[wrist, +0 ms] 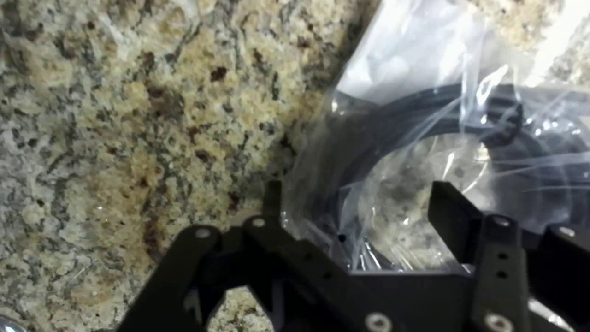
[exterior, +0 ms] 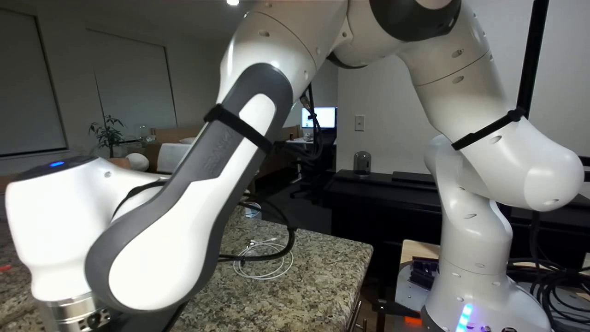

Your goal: Move the black object in the plastic

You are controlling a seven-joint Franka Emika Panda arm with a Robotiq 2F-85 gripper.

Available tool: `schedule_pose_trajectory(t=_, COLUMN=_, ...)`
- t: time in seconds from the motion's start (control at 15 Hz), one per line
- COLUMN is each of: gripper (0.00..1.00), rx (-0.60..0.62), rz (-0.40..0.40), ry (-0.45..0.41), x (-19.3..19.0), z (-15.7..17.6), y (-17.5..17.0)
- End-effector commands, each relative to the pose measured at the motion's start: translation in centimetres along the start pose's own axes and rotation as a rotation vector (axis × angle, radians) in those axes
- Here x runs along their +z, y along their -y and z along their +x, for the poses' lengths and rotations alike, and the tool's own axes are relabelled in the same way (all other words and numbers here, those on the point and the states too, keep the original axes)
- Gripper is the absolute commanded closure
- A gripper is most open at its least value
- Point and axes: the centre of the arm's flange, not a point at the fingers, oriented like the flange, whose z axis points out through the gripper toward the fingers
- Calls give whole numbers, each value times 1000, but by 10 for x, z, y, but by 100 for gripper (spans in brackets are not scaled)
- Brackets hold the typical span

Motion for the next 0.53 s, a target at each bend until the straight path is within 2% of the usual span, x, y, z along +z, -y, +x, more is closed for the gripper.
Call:
schedule_pose_trajectory(t=0.0, gripper=47, rx=-21, rz=26, ry=23, x=-1, z=-9, y=-10)
schedule_pose_trajectory(t=0.27, gripper=74, rx=-35, rz=46, ry=32, x=0, z=-10, y=-10)
schedule_pose_trajectory(t=0.47, gripper=89, rx=-44, rz=66, ry=33, x=-1, z=-9, y=-11)
